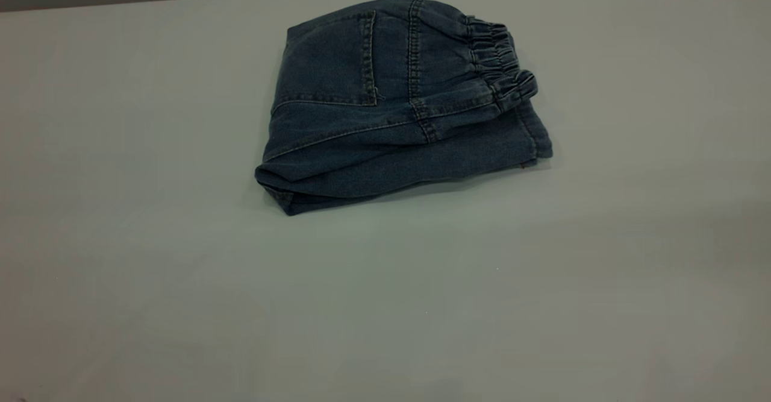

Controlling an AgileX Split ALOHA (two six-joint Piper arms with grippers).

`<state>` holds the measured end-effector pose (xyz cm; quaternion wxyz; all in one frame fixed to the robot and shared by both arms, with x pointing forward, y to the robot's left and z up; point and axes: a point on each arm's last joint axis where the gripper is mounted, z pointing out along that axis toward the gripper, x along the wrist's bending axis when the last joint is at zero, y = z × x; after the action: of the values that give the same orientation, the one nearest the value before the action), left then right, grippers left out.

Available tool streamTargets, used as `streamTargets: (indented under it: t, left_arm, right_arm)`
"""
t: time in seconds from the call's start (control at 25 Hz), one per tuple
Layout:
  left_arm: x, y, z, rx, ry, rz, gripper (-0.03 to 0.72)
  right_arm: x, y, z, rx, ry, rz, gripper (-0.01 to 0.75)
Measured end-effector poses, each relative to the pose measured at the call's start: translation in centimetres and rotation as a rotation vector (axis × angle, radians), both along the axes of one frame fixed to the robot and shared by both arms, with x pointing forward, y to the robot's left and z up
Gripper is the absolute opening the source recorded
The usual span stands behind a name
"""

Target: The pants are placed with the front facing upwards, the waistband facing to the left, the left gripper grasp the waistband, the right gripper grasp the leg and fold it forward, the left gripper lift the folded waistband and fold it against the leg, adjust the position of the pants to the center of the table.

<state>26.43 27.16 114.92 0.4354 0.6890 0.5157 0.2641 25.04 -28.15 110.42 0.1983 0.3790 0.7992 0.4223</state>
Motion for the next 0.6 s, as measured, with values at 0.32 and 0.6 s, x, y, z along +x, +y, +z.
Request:
streamTargets:
  t: [0.32,0.6]
  left_arm:
    - [-1.6,1.0,-6.9,0.043,0.1,0.114,0.519]
    - [-2.2,1.6,-9.2,0.053,0.069,0.186,0.519]
  right_arm:
    - [1.1,1.1,-3.8,-0.026,0.069,0.029,0.52]
    - [1.1,1.3,-5.3,-0.057,0.129,0.047,0.477]
